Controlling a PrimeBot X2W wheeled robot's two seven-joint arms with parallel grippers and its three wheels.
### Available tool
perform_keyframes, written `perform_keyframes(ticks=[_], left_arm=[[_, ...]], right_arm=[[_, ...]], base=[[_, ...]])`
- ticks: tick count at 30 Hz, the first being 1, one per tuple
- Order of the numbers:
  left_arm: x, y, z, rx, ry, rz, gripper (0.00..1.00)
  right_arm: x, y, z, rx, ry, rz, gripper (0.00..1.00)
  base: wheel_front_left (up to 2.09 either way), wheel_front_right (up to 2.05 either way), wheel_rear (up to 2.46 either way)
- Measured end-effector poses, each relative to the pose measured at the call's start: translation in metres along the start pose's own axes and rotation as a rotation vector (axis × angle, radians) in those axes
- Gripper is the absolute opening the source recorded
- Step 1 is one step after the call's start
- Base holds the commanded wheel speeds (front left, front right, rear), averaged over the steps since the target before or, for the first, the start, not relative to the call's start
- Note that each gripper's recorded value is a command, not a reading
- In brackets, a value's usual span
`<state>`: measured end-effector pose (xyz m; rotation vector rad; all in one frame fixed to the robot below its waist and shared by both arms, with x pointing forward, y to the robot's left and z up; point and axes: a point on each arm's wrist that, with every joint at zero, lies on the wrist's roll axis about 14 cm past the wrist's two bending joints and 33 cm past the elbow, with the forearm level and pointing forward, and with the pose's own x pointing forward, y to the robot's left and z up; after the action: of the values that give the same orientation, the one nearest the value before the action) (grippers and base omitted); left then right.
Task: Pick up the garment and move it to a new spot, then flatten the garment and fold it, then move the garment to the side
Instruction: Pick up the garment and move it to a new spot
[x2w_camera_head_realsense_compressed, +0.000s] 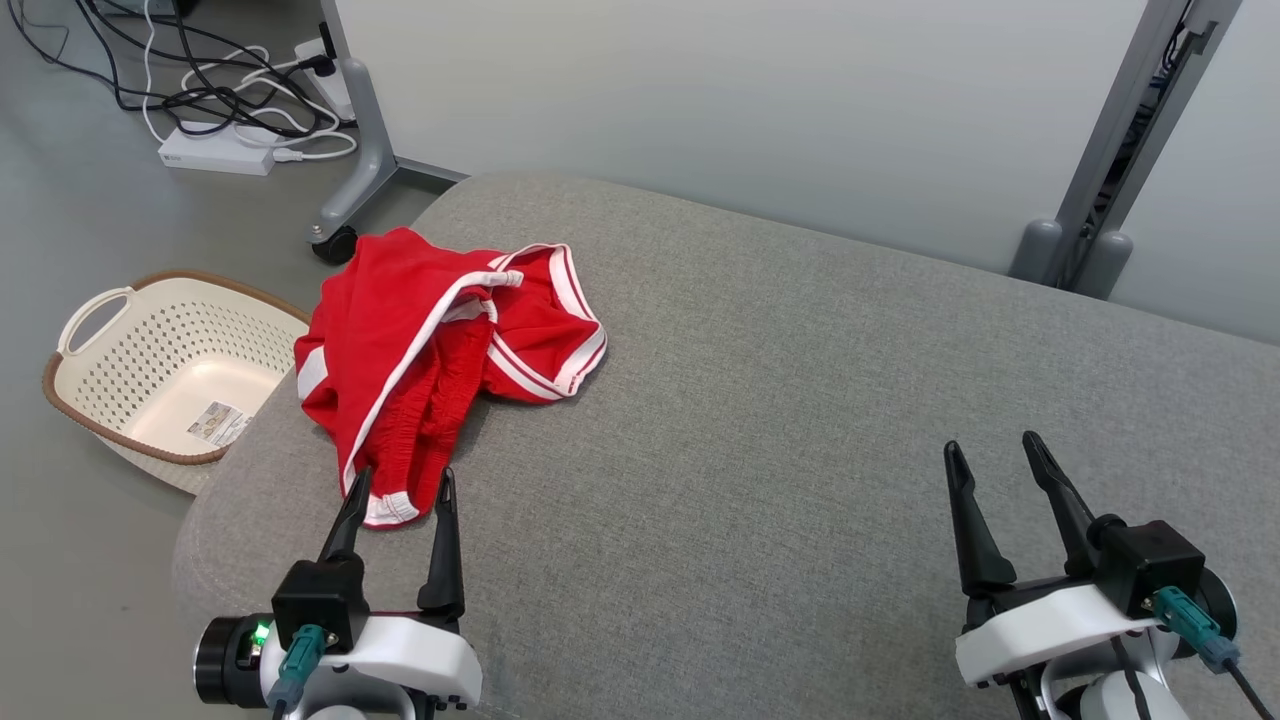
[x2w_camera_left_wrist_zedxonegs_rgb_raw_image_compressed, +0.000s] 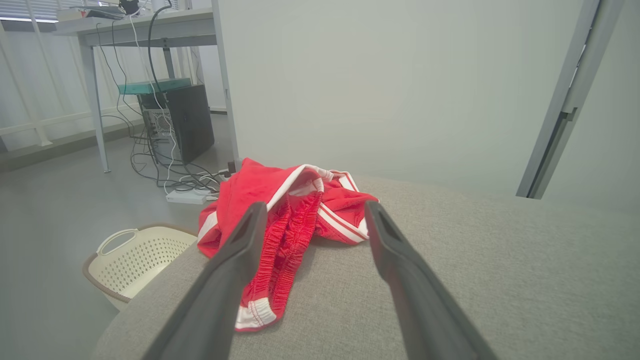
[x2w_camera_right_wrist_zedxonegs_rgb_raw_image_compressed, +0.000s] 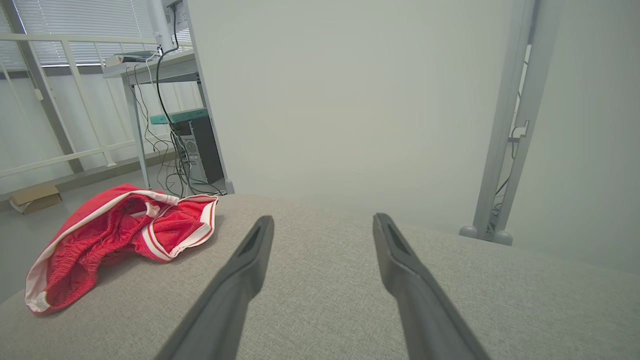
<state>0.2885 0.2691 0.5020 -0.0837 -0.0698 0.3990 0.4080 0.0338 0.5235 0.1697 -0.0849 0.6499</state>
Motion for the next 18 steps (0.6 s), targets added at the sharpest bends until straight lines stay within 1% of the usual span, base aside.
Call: perform_keyframes(ticks=[12, 18], left_arm=[[0.002, 0.002, 0.004, 0.000, -0.014, 0.011, 1.00], [0.014, 0.002, 0.005, 0.013, -0.012, 0.015, 1.00]], right_arm=[[0.001, 0.010, 0.002, 0.003, -0.009, 0.029, 1.00], [0.007, 0.005, -0.002, -0.002, -0.006, 0.027, 1.00]], base=[[0.00, 0.00, 0.00], [0.00, 0.00, 0.00]])
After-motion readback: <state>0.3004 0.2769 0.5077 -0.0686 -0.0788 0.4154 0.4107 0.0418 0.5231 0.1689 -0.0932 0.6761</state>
